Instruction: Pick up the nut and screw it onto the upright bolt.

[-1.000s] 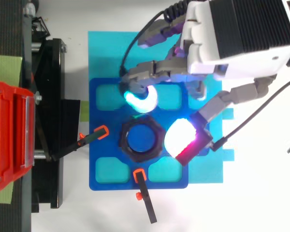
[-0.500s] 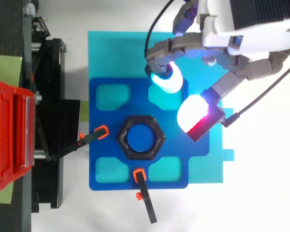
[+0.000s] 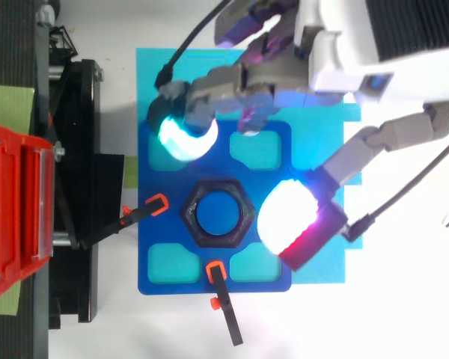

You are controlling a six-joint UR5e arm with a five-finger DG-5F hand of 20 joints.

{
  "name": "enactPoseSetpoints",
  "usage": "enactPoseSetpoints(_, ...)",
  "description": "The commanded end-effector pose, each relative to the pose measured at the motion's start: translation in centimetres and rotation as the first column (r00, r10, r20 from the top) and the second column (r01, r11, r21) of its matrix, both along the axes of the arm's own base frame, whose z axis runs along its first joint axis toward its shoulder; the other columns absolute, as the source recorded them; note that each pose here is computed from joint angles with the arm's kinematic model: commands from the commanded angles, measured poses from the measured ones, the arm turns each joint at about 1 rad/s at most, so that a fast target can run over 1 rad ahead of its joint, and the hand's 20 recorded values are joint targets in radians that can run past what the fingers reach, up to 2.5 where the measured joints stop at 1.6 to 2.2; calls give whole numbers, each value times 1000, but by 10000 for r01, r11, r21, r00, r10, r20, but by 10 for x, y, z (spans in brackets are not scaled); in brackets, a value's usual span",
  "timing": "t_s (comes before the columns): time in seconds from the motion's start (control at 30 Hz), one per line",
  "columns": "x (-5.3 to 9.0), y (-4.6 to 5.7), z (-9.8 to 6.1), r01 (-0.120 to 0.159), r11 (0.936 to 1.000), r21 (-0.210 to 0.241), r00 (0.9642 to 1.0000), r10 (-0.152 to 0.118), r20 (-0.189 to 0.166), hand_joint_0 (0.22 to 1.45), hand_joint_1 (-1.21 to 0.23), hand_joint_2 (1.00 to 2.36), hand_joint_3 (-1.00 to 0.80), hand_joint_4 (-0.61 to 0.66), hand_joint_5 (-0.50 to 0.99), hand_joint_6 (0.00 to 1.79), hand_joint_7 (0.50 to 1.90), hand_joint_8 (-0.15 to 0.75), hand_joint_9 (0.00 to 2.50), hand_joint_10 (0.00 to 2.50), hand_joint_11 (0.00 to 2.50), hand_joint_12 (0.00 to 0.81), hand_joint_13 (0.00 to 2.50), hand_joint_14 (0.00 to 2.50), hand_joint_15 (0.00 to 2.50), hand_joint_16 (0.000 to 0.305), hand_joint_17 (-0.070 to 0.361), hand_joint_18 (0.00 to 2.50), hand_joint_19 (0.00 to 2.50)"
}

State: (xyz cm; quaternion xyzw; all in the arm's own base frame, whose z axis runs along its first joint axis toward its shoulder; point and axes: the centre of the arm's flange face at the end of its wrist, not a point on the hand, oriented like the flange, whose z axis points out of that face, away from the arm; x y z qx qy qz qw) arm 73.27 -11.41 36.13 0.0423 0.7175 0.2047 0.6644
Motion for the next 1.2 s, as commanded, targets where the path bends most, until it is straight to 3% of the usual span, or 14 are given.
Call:
enactPoseSetpoints(0.0, 3, 12, -4, -133, 9999, 1, 9998, 133, 143, 488, -381, 1000, -500, 141, -128, 502, 691, 238, 995, 3, 101, 331, 780, 6, 169, 37, 83, 490, 277)
enactPoseSetpoints(0.1, 6, 30, -16, -86, 9999, 72, 9997, 84, 217, 485, -379, 1000, -500, 135, -129, 502, 674, 234, 974, 3, 72, 329, 732, 5, 155, 37, 83, 441, 264)
enactPoseSetpoints(0.33, 7, 45, -21, -115, 9998, 158, 9998, 112, 180, 483, -377, 1000, -500, 139, -120, 502, 684, 243, 966, 0, 71, 329, 733, 5, 153, 38, 85, 424, 260)
enactPoseSetpoints(0.87, 8, 48, -27, -159, 9998, 152, 9999, 158, 42, 487, -376, 1000, -500, 157, -101, 503, 755, 253, 990, 3, 124, 333, 767, 5, 169, 36, 81, 447, 258)
enactPoseSetpoints(1.17, 8, 48, -27, -159, 9998, 152, 9999, 158, 42, 498, -379, 1000, -500, 173, -83, 503, 861, 264, 1171, 9, 323, 334, 859, 7, 211, 33, 74, 508, 237)
